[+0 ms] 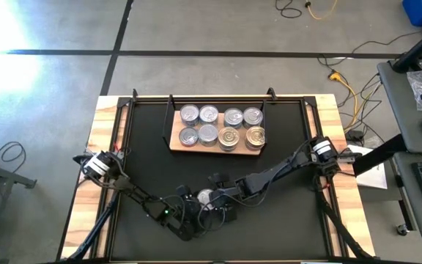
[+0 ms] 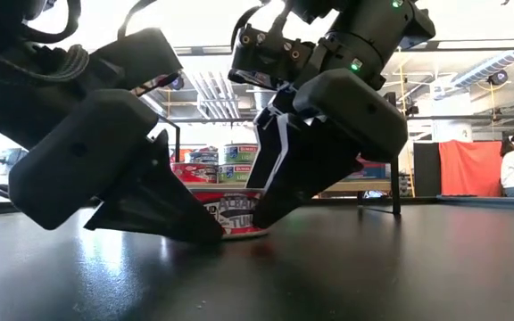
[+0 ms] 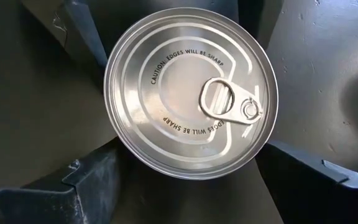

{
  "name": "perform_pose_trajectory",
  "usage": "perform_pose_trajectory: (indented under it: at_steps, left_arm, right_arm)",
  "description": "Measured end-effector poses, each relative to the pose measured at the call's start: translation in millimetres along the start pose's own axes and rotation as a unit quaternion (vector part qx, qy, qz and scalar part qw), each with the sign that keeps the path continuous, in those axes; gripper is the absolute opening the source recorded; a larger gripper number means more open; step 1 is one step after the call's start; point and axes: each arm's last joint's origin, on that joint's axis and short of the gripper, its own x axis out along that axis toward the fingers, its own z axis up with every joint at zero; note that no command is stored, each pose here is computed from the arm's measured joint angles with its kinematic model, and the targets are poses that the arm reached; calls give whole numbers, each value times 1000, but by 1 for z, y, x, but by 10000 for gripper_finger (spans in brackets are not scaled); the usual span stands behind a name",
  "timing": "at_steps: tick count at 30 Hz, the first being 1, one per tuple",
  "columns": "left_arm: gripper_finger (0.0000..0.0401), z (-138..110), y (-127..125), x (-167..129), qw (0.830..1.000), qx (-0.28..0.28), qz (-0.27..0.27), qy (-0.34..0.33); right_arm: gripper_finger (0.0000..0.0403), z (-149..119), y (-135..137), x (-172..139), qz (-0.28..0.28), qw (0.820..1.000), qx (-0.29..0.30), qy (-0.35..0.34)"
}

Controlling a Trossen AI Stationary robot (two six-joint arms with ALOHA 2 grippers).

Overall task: Stack canned seafood by type on shelf
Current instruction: Stack the red tuna can on the red tuna can

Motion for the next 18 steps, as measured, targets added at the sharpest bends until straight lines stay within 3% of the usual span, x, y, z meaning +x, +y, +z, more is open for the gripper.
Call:
perform_pose_trajectory:
  at_steps: [18]
  left_arm:
    - [399,-9,-7,15,996,-70,9,-54]
  right_arm:
    - [334,-4,-2,-1,11,1000,-18,19]
